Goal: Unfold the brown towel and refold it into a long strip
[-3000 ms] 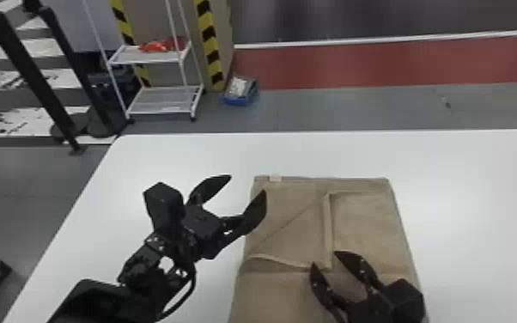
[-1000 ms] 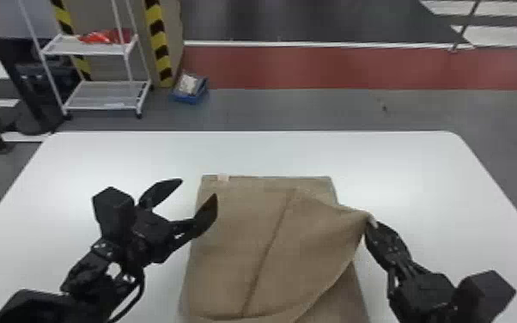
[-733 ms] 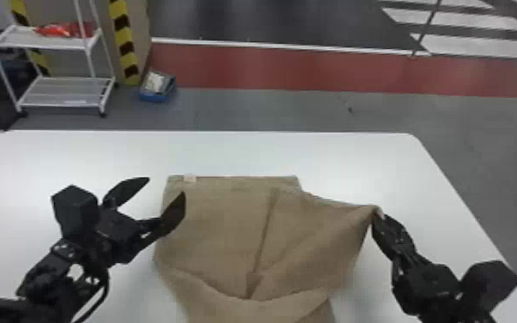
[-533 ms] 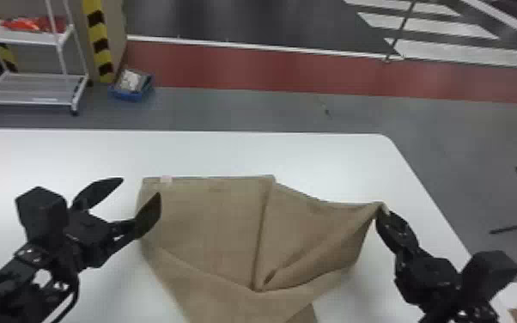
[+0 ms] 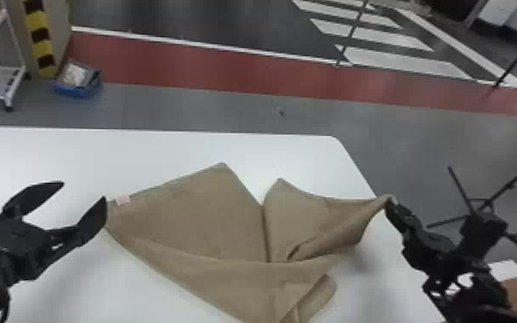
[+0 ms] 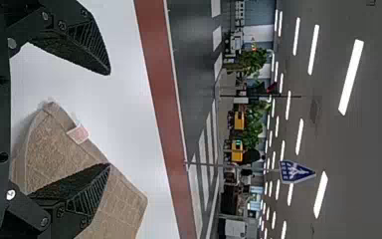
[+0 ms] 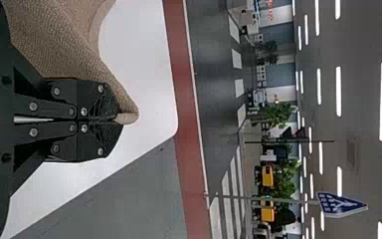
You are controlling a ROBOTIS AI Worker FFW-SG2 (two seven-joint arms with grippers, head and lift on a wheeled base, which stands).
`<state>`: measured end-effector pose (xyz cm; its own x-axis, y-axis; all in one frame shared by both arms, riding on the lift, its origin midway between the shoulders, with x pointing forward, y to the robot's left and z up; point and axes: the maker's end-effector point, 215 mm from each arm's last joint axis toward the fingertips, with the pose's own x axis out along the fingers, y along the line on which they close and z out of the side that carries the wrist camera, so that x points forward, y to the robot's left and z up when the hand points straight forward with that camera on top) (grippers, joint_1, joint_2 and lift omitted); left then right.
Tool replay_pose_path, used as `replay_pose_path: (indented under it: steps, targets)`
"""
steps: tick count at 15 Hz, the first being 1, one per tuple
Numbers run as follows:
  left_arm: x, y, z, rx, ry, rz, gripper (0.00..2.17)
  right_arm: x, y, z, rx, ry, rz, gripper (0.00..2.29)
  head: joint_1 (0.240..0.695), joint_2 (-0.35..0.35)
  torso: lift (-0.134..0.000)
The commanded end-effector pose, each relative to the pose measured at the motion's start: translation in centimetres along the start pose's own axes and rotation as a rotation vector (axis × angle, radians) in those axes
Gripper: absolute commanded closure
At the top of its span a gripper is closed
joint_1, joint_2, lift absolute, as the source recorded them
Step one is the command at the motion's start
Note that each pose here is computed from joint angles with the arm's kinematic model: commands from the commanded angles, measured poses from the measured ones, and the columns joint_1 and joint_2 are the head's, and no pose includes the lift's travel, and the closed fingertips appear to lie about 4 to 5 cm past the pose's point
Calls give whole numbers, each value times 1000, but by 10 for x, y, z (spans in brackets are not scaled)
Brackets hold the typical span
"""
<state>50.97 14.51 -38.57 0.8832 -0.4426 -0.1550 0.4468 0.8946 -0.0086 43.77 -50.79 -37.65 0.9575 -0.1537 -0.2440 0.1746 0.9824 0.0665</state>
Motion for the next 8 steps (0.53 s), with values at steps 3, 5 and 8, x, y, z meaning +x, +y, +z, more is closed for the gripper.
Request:
replay_pose_path:
  steps: [3,5,8]
  targets:
    - [-3,3,-1,11,12,-9,262,11,-58,-1,40,41,-89,1504,695,-350,-123]
    - [-3,3,-12,-2,46,-17,262,9,-62,-3,42,42,-95,1504,695,-350,-123]
    - [4,-2,-37,-37,133,-53,286,6,-43,-14,47,40,-72,1504,695,-350,-123]
